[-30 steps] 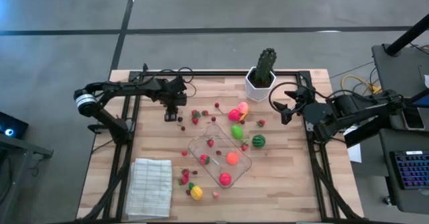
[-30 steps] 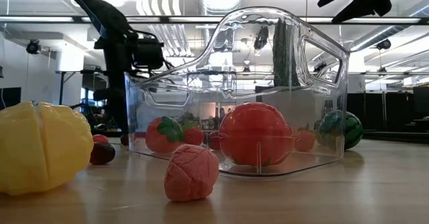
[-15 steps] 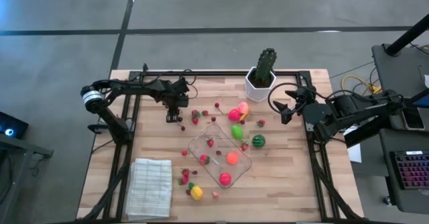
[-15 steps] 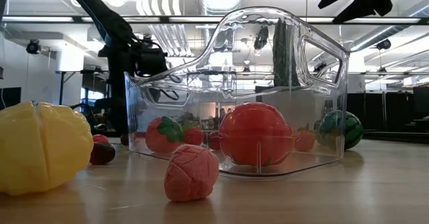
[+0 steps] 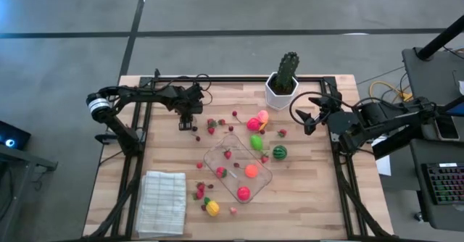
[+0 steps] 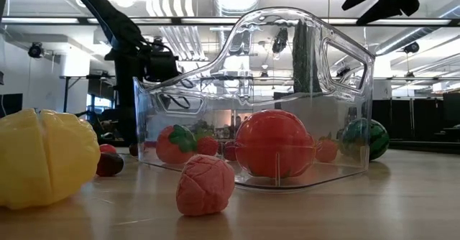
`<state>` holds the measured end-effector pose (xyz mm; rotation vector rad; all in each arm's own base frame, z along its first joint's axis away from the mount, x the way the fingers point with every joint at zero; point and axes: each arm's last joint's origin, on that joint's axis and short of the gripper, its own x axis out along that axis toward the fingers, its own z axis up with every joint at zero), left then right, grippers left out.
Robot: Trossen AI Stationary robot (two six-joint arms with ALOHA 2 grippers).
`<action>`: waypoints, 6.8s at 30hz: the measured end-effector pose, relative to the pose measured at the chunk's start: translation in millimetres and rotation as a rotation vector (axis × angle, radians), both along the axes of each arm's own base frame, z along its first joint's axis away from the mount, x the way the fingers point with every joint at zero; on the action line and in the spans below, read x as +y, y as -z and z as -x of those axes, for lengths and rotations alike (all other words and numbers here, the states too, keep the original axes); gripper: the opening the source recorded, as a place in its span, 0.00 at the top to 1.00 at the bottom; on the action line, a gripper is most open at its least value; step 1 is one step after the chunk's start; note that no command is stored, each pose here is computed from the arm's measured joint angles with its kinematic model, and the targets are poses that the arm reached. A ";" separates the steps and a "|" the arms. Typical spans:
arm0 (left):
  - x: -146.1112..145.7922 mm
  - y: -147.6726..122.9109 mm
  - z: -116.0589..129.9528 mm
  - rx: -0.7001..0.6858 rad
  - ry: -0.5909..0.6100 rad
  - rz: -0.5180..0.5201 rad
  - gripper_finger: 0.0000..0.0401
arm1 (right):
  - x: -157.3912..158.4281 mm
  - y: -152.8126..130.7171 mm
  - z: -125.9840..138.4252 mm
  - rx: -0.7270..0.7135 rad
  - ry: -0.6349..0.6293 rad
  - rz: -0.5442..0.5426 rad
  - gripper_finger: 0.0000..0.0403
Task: Pick and placing Produce into tupperware
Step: Put the red cherry into the transparent bin, then put the green watermelon into the transparent bin
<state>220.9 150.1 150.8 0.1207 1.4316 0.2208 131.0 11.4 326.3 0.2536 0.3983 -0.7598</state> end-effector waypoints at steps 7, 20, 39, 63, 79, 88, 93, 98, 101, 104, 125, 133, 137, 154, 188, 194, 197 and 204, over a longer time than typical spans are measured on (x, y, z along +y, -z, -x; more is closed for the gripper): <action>-0.4 0.0 -0.6 -0.019 0.005 0.024 0.83 | 0.0 0.0 0.0 0.000 0.000 -0.002 0.13; -2.5 -4.9 -2.7 -0.090 0.026 0.089 0.89 | 0.2 0.1 -0.1 -0.001 -0.004 -0.007 0.13; -79.2 -126.2 -22.2 -0.575 0.062 0.347 0.89 | 0.7 0.4 -0.3 0.003 -0.020 -0.021 0.13; -172.6 -116.3 -92.9 -0.647 -0.083 0.598 0.60 | 6.9 3.3 -3.1 0.039 -0.200 -0.182 0.13; -116.8 -192.1 -7.6 -0.909 -0.196 0.546 0.49 | 8.9 -10.9 -17.4 -0.189 -0.142 -0.212 0.13; -115.0 -195.1 44.2 -1.025 -0.077 0.396 0.49 | 3.1 13.0 -35.0 -0.097 0.001 -0.448 0.13; -98.1 -174.1 51.7 -1.013 -0.095 0.330 0.50 | 9.2 21.6 -54.4 -0.122 0.008 -0.680 0.13; -82.3 -165.6 48.1 -1.029 -0.035 0.411 0.50 | 32.4 15.3 -92.7 -0.229 -0.300 -0.681 0.13; -72.2 -164.7 42.2 -1.054 -0.041 0.372 0.50 | 37.7 15.3 -106.9 -0.271 -0.367 -0.642 0.13; -63.6 -167.0 36.7 -1.106 -0.042 0.333 0.50 | 37.3 20.1 -111.0 -0.313 -0.258 -0.786 0.13; -57.7 -167.4 45.4 -1.090 -0.101 0.324 0.50 | 53.0 40.6 -120.8 -0.448 -0.482 -0.572 0.13; -60.8 -171.0 50.7 -1.106 -0.095 0.314 0.50 | 37.2 80.9 -77.5 -0.503 -0.436 -0.580 0.13; -59.4 -173.0 48.4 -1.132 -0.082 0.302 0.50 | 30.7 78.0 -63.8 -0.604 -0.343 -0.645 0.13; -43.0 -173.5 23.2 -1.270 -0.347 0.475 0.50 | 26.8 32.3 -46.9 -0.688 -0.498 -0.398 0.13; -42.2 -171.0 20.5 -1.257 -0.358 0.502 0.50 | 22.2 44.0 -58.9 -0.832 -0.209 -0.832 0.16; -42.1 -171.0 20.5 -1.257 -0.358 0.503 0.50 | 16.2 64.2 -60.4 -0.598 -0.203 -0.785 0.19; -42.1 -171.0 20.5 -1.257 -0.358 0.503 0.50 | 15.7 78.6 -56.2 -0.428 -0.146 -0.787 0.19; -43.0 -171.0 21.2 -1.252 -0.365 0.514 0.50 | 15.4 98.6 -49.4 -0.059 -0.036 -0.761 0.19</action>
